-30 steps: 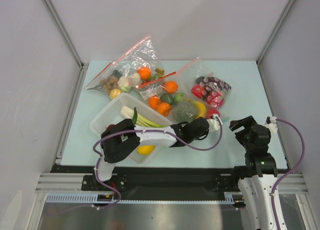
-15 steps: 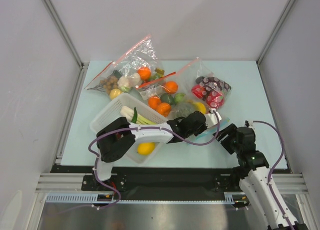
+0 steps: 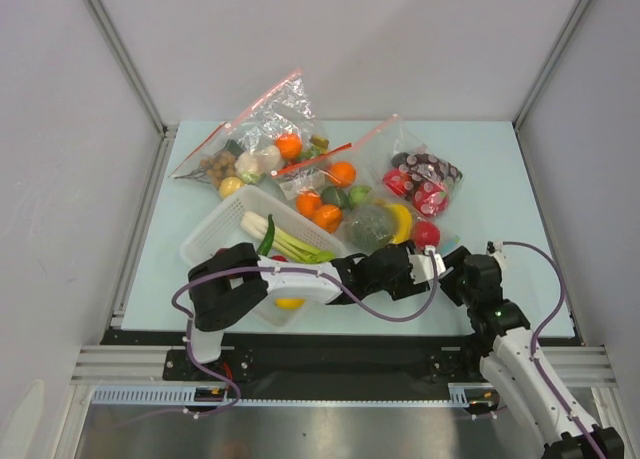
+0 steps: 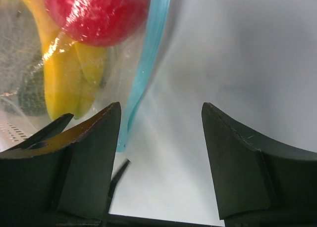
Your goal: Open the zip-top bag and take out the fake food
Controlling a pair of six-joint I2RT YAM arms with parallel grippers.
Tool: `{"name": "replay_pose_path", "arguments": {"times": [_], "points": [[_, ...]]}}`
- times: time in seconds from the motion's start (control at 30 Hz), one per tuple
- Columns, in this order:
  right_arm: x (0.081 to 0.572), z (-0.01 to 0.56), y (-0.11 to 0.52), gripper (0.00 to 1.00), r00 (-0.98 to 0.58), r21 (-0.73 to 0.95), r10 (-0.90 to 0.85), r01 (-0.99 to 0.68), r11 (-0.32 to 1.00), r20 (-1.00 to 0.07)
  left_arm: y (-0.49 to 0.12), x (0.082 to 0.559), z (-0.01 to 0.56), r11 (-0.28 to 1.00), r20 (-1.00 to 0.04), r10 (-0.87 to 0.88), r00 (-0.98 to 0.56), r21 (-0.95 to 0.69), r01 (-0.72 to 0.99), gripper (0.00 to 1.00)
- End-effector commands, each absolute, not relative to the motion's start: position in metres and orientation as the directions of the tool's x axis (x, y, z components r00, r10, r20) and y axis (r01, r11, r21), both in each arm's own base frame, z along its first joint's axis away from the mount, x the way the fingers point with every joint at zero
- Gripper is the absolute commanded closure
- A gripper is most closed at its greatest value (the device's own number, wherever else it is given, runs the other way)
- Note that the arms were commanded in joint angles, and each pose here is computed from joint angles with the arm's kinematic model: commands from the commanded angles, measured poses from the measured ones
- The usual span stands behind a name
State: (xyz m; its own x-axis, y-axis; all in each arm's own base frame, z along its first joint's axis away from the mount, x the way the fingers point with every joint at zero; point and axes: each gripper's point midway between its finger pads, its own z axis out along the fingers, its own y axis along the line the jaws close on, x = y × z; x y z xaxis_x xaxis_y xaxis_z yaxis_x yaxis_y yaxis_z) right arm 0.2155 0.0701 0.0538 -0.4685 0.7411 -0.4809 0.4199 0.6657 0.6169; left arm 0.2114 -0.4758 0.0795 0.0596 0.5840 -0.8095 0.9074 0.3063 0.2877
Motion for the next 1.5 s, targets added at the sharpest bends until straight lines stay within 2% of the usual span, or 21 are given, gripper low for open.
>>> {"name": "replay_pose_path", "arguments": {"times": [0.0, 0.03, 0.1, 0.37, 0.77, 0.83, 0.93, 1.03, 1.2, 1.3, 1.47], "points": [[0.228, 0.076, 0.061, 0.29, -0.379, 0.645, 0.759, 0.402, 0.650, -0.529, -0.492, 0.213, 0.097, 0.313, -0.832, 0.538, 0.137, 0.348, 0.884, 0.25], [0.228, 0.077, 0.060, 0.28, -0.374, 0.648, 0.763, 0.403, 0.646, -0.527, -0.493, 0.214, 0.096, 0.318, -0.828, 0.543, 0.140, 0.358, 0.878, 0.19], [0.226, 0.081, 0.056, 0.27, -0.352, 0.656, 0.770, 0.405, 0.637, -0.532, -0.493, 0.219, 0.091, 0.335, -0.820, 0.553, 0.148, 0.381, 0.862, 0.18], [0.223, 0.088, 0.045, 0.25, -0.323, 0.698, 0.806, 0.405, 0.591, -0.495, -0.483, 0.240, 0.079, 0.366, -0.754, 0.621, 0.214, 0.521, 0.771, 0.18], [0.224, 0.088, 0.038, 0.24, -0.321, 0.719, 0.825, 0.407, 0.564, -0.465, -0.477, 0.239, 0.061, 0.307, -0.692, 0.674, 0.259, 0.581, 0.754, 0.20], [0.225, 0.088, 0.038, 0.24, -0.320, 0.723, 0.827, 0.404, 0.561, -0.463, -0.477, 0.241, 0.059, 0.300, -0.679, 0.686, 0.262, 0.592, 0.748, 0.25], [0.225, 0.088, 0.039, 0.24, -0.323, 0.726, 0.828, 0.402, 0.558, -0.458, -0.476, 0.242, 0.055, 0.287, -0.662, 0.700, 0.268, 0.605, 0.743, 0.44], [0.225, 0.090, 0.038, 0.24, -0.321, 0.725, 0.827, 0.400, 0.560, -0.462, -0.474, 0.241, 0.049, 0.265, -0.642, 0.714, 0.278, 0.616, 0.742, 0.47], [0.226, 0.090, 0.038, 0.23, -0.321, 0.725, 0.826, 0.398, 0.562, -0.464, -0.472, 0.234, 0.053, 0.264, -0.655, 0.697, 0.292, 0.612, 0.745, 0.44], [0.225, 0.088, 0.039, 0.23, -0.324, 0.728, 0.828, 0.397, 0.559, -0.458, -0.475, 0.231, 0.062, 0.292, -0.692, 0.669, 0.272, 0.582, 0.759, 0.35], [0.226, 0.089, 0.039, 0.23, -0.330, 0.727, 0.825, 0.393, 0.562, -0.459, -0.481, 0.222, 0.071, 0.313, -0.751, 0.614, 0.243, 0.514, 0.799, 0.31]]}}
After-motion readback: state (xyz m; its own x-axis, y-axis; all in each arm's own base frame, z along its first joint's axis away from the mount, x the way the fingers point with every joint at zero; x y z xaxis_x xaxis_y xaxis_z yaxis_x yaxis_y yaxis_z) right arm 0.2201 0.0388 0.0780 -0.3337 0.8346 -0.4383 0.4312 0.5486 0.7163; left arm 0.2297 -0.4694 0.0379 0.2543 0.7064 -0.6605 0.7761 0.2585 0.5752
